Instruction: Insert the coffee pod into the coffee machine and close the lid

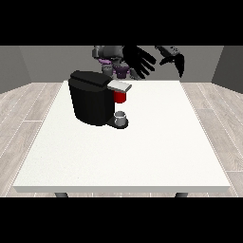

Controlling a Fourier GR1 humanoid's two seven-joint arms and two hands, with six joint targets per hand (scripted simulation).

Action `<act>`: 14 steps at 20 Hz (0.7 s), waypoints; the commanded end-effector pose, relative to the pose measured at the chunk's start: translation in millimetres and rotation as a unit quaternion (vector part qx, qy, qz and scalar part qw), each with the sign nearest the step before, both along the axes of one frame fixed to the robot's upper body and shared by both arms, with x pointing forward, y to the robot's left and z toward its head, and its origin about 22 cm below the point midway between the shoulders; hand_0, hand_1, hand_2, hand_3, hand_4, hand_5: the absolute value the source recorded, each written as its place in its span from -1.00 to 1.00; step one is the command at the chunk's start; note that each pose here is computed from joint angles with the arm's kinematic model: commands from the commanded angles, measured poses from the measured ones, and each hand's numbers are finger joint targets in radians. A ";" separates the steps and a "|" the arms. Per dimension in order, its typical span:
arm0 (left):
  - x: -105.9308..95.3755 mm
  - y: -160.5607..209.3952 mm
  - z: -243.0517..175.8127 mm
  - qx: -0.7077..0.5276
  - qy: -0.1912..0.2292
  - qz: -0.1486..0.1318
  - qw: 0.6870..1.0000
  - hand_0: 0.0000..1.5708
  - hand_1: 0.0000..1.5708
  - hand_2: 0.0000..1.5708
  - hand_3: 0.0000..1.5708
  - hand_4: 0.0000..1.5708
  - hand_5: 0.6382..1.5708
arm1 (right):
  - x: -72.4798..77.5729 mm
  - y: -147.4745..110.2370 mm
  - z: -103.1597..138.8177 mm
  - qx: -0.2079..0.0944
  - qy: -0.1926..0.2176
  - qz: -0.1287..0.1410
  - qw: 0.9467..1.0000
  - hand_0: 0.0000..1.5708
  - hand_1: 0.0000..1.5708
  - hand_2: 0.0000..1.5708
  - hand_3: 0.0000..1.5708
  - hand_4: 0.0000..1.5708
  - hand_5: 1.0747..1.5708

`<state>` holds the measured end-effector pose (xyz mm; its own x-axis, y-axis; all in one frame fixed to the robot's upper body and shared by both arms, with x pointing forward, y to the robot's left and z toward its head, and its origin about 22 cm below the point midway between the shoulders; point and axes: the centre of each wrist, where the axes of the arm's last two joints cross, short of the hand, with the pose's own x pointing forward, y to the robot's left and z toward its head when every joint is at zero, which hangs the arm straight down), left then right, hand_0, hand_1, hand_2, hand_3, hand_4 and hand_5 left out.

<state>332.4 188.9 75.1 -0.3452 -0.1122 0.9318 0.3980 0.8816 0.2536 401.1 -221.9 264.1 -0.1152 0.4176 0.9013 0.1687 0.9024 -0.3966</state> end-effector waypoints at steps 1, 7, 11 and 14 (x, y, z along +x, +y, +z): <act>8.7 -12.7 21.6 -0.003 -0.030 -0.009 1.000 -1.00 -1.00 -1.00 -1.00 -0.46 1.00 | -6.6 37.0 36.2 -0.023 -0.109 0.089 0.990 -1.00 -1.00 -1.00 -1.00 -1.00 1.00; 13.2 18.1 25.3 -0.015 -0.040 0.006 0.999 -1.00 -1.00 -1.00 -1.00 -1.00 1.00 | 2.1 62.5 40.4 -0.011 -0.129 0.119 0.984 -1.00 -1.00 -1.00 -1.00 -1.00 1.00; 7.2 5.0 32.6 -0.008 -0.046 -0.021 0.999 -1.00 -1.00 -1.00 -1.00 -0.60 1.00 | 16.7 54.5 44.0 -0.009 -0.133 0.105 0.986 -1.00 -1.00 -1.00 -1.00 -0.83 1.00; 8.5 6.9 43.6 0.000 -0.050 -0.009 0.999 -1.00 -1.00 -1.00 -1.00 -0.65 1.00 | 22.4 62.3 31.7 -0.003 -0.142 0.121 0.982 -1.00 -1.00 -1.00 -1.00 -1.00 1.00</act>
